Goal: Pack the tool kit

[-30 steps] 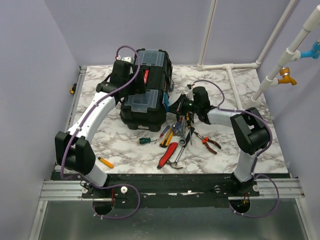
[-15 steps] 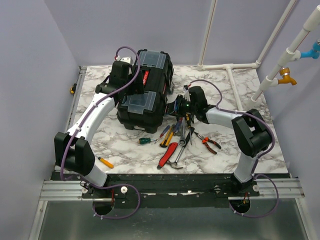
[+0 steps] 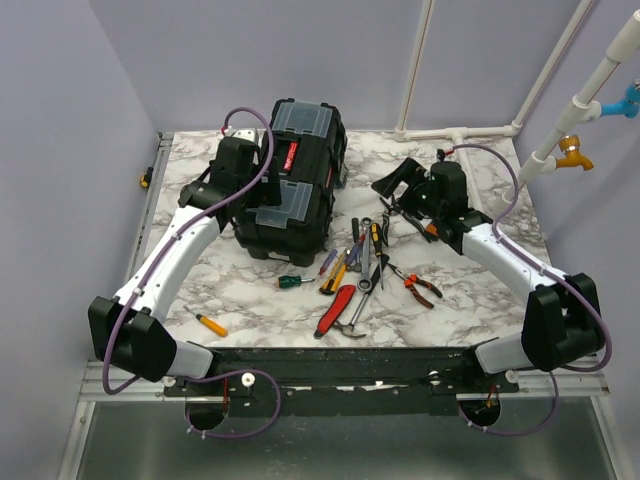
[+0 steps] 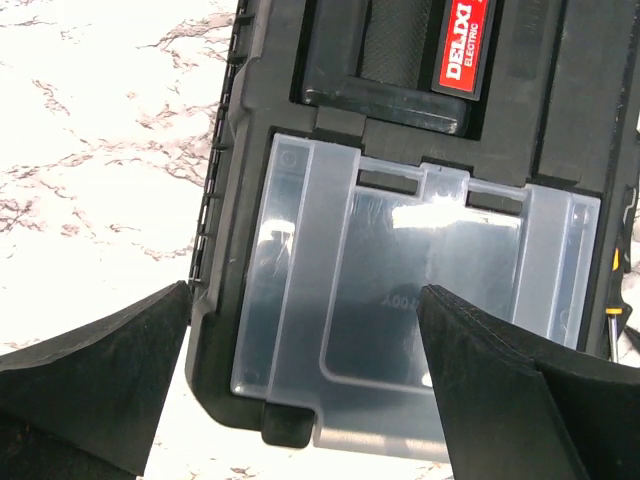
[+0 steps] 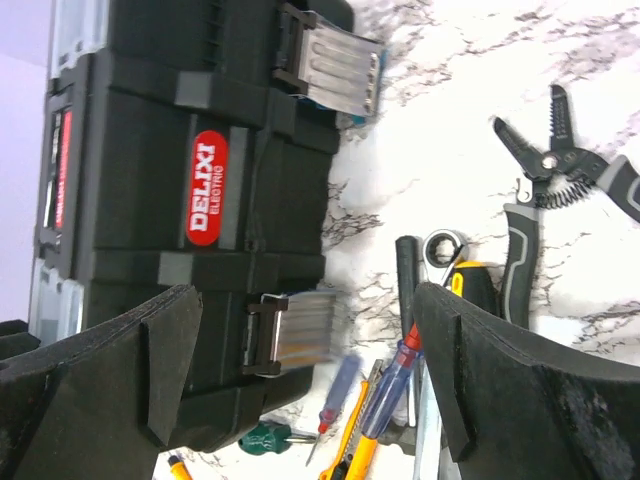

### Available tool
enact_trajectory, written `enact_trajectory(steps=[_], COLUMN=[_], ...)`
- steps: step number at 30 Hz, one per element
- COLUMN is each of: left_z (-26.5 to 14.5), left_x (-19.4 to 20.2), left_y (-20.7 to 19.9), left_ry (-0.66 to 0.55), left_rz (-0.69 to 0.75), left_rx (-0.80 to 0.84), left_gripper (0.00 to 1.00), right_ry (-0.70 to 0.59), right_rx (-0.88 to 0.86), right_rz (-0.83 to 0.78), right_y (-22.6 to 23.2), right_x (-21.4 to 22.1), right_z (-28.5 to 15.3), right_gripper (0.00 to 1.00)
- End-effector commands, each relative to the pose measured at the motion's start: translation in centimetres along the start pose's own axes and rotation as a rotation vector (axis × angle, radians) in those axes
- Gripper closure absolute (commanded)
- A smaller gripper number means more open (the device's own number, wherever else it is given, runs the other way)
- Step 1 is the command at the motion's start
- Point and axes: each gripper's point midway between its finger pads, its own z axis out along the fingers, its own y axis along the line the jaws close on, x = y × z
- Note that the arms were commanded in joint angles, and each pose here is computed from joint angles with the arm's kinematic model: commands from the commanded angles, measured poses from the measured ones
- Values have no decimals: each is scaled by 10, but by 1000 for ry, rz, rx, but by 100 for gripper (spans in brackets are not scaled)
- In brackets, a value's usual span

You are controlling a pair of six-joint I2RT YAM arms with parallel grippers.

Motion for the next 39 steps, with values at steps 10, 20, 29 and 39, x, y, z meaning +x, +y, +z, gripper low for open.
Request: enact_trajectory(steps=[10, 20, 29, 39], left_z=[-19, 0, 31, 82], left_x=[-39, -78, -92, -82], left_y=[2, 13, 20, -24], left_ry=[-33, -41, -83, -7], left_rz=[68, 2, -216, -343], left_rx=[-79, -100, 278, 583], left_gripper=[1, 2, 2, 5], right_ry=[74, 66, -78, -69], right_rx=[-228, -203, -115, 73], right_rz=[-110, -192, -100, -128], right_y=[61, 107, 178, 190], right_x=[-4, -24, -34, -19], right_z=[-9, -1, 25, 57], right_gripper=[4, 4, 2, 0])
